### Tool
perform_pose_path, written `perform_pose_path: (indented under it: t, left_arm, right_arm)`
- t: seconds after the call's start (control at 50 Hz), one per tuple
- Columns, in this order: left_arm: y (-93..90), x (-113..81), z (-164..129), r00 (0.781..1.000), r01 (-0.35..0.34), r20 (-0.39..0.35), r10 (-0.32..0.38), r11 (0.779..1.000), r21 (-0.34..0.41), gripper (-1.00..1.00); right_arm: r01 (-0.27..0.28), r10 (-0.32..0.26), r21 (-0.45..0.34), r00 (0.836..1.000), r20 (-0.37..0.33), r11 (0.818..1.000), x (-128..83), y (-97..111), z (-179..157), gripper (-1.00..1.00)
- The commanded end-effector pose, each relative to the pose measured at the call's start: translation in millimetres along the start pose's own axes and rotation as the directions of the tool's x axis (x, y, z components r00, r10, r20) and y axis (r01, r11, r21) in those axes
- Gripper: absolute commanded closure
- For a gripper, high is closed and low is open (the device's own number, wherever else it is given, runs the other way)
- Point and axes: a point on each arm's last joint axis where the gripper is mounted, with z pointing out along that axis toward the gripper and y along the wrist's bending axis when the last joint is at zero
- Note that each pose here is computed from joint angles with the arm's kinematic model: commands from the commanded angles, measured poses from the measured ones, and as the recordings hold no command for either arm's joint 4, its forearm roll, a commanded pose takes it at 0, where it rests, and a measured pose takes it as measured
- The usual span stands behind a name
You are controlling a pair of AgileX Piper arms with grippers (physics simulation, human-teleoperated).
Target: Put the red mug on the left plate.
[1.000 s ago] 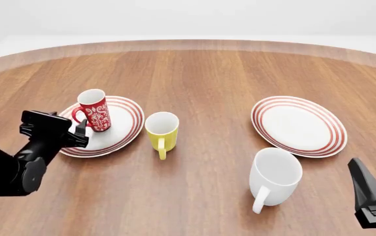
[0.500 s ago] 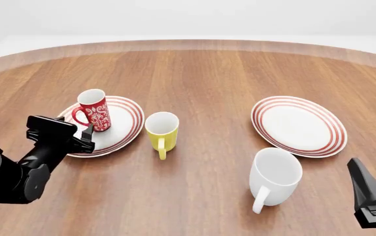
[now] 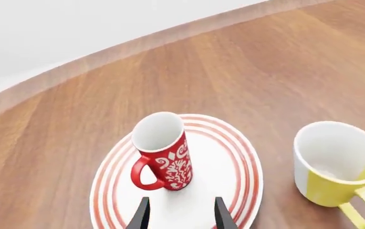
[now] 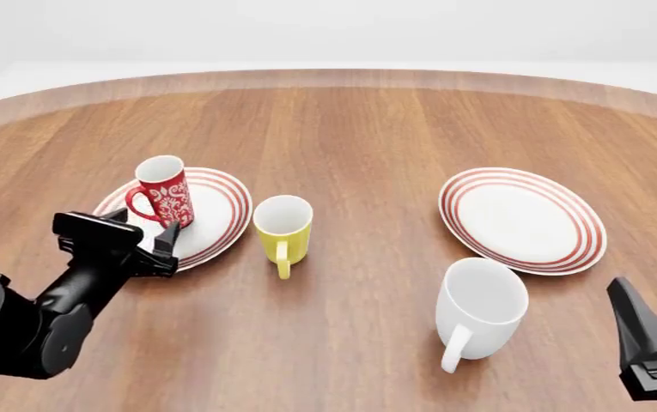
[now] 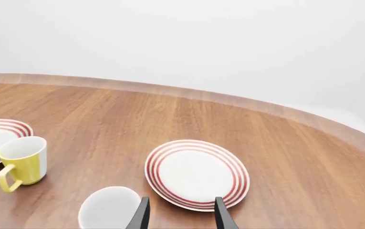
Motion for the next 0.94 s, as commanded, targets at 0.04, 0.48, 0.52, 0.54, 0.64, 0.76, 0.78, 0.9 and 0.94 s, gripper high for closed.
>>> perform_pose_path:
  t: [0.04, 0.48, 0.52, 0.54, 0.64, 0.76, 0.78, 0.9, 0.94]
  left_arm:
    - [-4.6, -8.4, -16, 0.997, 0.033, 0.065, -0.034, 0.999, 0.014, -1.0]
    - [-14.9, -15.0, -20, 0.992, 0.083, 0.087, -0.088, 0.995, 0.062, -1.0]
    - [-15.3, -15.4, -21, 0.992, 0.086, 0.089, -0.091, 0.994, 0.064, -1.0]
    - [-15.5, -15.5, -21, 0.992, 0.086, 0.089, -0.092, 0.994, 0.065, -1.0]
    - [-16.7, -17.3, -23, 0.99, 0.094, 0.095, -0.1, 0.993, 0.072, -1.0]
    - [-22.8, -20.1, -27, 0.987, 0.11, 0.103, -0.12, 0.989, 0.101, -1.0]
    - [-24.2, -20.9, -28, 0.987, 0.111, 0.105, -0.122, 0.988, 0.108, -1.0]
    - [-34.1, -23.9, -34, 0.983, 0.127, 0.11, -0.145, 0.98, 0.156, -1.0]
    - [-41.3, -26.6, -38, 0.983, 0.114, 0.12, -0.138, 0.975, 0.19, -1.0]
  right_arm:
    - [0.0, 0.0, -0.002, 1.0, -0.004, 1.0, 0, 0, 0, -1.0]
    - [-0.006, 0.005, -0.015, 1.0, -0.018, 1.0, 0, 1, 5, -1.0]
    - [-0.005, 0.005, -0.018, 1.0, -0.02, 1.0, 0, 1, 8, -1.0]
    - [-0.006, 0.006, -0.02, 1.0, -0.021, 1.0, -1, 1, 9, -1.0]
    - [-0.007, 0.007, -0.025, 1.0, -0.027, 1.0, -1, 1, 11, -1.0]
    - [-0.009, 0.008, -0.032, 0.999, -0.034, 0.999, 0, 2, 14, -1.0]
    - [-0.01, 0.009, -0.034, 0.999, -0.036, 0.999, 0, 2, 14, -1.0]
    - [-0.01, 0.009, -0.036, 0.999, -0.038, 0.999, 0, 2, 13, -1.0]
    - [-0.01, 0.008, -0.037, 0.999, -0.04, 0.999, 0, 2, 13, -1.0]
